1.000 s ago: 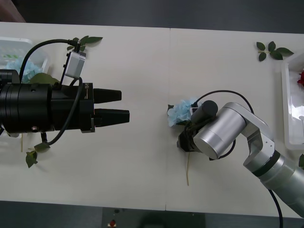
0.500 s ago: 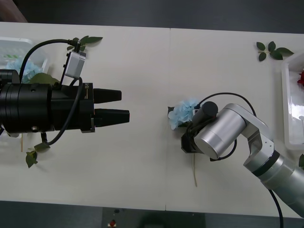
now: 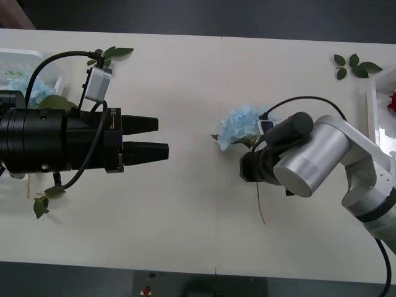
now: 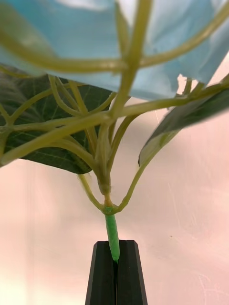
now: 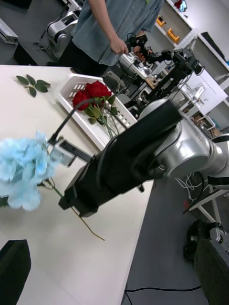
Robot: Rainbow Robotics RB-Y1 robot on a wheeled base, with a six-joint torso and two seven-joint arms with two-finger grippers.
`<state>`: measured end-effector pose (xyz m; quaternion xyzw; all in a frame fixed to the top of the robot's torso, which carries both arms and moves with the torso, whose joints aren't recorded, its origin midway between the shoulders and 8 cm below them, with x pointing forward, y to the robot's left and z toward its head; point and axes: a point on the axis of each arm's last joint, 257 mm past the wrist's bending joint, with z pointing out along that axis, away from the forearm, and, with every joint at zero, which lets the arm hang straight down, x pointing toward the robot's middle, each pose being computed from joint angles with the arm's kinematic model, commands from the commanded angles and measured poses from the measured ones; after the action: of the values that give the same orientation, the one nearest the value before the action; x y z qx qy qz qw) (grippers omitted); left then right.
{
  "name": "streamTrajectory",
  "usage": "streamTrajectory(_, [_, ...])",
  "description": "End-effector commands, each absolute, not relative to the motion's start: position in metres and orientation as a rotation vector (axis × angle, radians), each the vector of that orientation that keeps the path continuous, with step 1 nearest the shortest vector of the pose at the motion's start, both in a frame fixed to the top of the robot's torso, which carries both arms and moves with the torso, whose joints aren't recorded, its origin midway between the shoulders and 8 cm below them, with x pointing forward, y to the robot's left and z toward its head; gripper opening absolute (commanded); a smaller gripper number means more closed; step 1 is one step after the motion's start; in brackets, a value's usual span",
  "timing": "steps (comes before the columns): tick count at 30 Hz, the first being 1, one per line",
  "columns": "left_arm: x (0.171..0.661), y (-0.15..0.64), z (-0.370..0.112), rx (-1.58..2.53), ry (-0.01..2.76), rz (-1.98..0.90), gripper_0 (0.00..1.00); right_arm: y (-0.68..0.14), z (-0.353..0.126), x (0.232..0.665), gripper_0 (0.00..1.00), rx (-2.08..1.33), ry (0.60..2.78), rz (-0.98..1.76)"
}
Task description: Put the red flowers into the right box and the blue flowers into the left box
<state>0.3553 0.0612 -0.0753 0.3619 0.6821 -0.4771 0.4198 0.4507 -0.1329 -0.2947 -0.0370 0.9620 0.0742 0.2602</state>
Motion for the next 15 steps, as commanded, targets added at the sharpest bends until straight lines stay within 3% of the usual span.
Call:
streamTrajectory(1, [0.350,0.057,-0.062,0.997,1.632,-1.137,1.00,-0.112,-0.215,0.467,0.00,-0.303,2.434,0.302])
streamTrajectory(15, [0.350,0.057,-0.062,0.997,1.632,-1.137,1.00,-0.088,-0.102,0.477,0.00,-0.570,2.113,0.731])
